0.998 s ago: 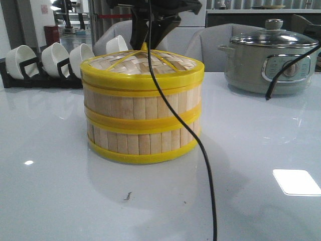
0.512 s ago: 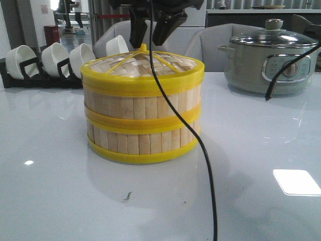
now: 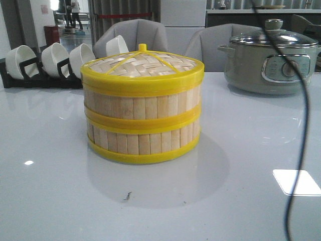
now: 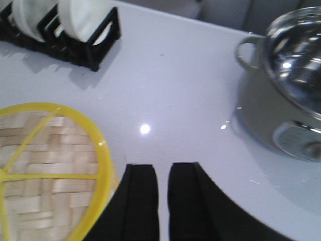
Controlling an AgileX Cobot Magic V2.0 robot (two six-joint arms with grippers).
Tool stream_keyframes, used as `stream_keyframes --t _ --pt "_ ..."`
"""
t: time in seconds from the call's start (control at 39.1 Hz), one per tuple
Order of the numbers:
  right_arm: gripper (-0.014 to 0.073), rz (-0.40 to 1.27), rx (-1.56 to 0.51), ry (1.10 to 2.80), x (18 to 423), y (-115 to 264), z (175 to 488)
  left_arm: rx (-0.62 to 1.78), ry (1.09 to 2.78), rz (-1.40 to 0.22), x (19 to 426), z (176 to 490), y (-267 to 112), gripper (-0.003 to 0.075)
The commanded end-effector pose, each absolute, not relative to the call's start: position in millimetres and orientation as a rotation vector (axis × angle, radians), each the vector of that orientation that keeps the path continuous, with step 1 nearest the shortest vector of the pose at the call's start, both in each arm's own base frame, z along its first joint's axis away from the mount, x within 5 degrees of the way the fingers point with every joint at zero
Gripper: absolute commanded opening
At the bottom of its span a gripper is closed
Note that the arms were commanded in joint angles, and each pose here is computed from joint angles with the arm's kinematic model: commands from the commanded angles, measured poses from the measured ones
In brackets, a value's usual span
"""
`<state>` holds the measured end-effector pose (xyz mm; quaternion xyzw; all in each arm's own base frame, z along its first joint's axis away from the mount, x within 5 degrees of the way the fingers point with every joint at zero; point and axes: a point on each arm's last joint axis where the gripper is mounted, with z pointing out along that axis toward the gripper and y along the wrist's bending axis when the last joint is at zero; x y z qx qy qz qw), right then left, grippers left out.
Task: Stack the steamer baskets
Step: 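Open the right gripper and raise it away from the lid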
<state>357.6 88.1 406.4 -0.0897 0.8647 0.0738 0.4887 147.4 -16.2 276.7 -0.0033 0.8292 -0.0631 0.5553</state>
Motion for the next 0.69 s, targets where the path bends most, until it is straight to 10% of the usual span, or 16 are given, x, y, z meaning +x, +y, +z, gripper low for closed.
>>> stream_keyframes --t 0.0,0.23,0.67 --pt "0.0194 0.133 -0.126 1.854 315.6 50.8 438.5 -0.02 1.841 -0.168 150.9 294.6 -16.5 0.0088" --pt "0.0194 -0.013 0.063 1.739 225.5 -10.5 396.3 -0.02 1.841 -0.168 150.9 294.6 -16.5 0.0088" --pt "0.0194 -0.034 0.085 1.711 134.0 -9.8 294.6 -0.02 1.841 -0.168 150.9 294.6 -16.5 0.0088"
